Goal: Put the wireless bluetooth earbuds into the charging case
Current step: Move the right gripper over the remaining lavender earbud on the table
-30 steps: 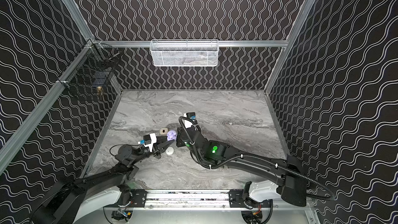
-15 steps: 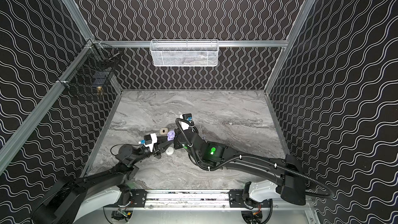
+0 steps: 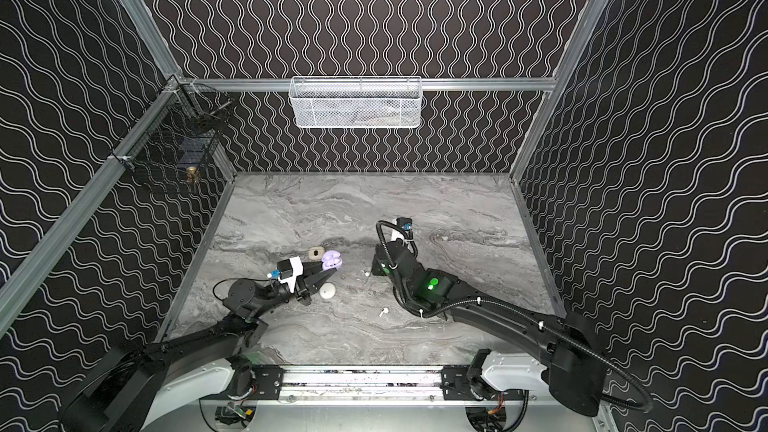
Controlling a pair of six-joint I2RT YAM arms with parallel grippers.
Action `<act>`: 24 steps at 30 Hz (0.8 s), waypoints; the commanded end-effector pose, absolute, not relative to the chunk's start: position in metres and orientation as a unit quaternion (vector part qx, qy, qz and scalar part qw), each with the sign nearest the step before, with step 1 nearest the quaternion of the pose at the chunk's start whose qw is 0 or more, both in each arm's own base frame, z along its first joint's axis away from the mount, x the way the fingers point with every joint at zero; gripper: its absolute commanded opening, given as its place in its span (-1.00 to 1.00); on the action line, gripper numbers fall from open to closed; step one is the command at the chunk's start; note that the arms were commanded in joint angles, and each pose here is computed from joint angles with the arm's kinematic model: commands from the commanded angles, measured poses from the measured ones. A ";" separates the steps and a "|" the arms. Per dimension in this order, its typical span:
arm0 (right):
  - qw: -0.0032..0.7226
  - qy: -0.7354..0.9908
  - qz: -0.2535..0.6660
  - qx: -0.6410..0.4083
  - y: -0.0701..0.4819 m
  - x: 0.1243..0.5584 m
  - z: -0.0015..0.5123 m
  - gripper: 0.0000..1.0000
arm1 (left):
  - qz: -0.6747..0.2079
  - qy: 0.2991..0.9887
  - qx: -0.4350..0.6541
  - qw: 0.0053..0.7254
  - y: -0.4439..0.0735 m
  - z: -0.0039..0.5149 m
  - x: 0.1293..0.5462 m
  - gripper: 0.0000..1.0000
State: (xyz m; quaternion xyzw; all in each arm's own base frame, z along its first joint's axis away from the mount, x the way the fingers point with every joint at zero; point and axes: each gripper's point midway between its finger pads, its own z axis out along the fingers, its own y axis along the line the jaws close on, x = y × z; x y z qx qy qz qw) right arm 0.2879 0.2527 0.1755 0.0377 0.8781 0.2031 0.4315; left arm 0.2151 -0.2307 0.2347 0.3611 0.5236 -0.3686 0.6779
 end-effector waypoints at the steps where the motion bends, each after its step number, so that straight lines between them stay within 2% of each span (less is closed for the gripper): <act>1: 0.385 0.896 0.215 0.056 0.255 0.291 0.147 -0.18 | -0.364 0.517 0.358 0.687 -0.230 0.240 0.217 -1.00; 9: 0.320 0.923 0.199 0.075 0.255 0.297 0.082 0.04 | -0.353 0.529 0.344 0.691 -0.225 0.238 0.222 -1.00; 24: 0.284 0.941 0.152 0.101 0.243 0.315 0.029 0.07 | -0.354 0.527 0.343 0.692 -0.226 0.239 0.222 -1.00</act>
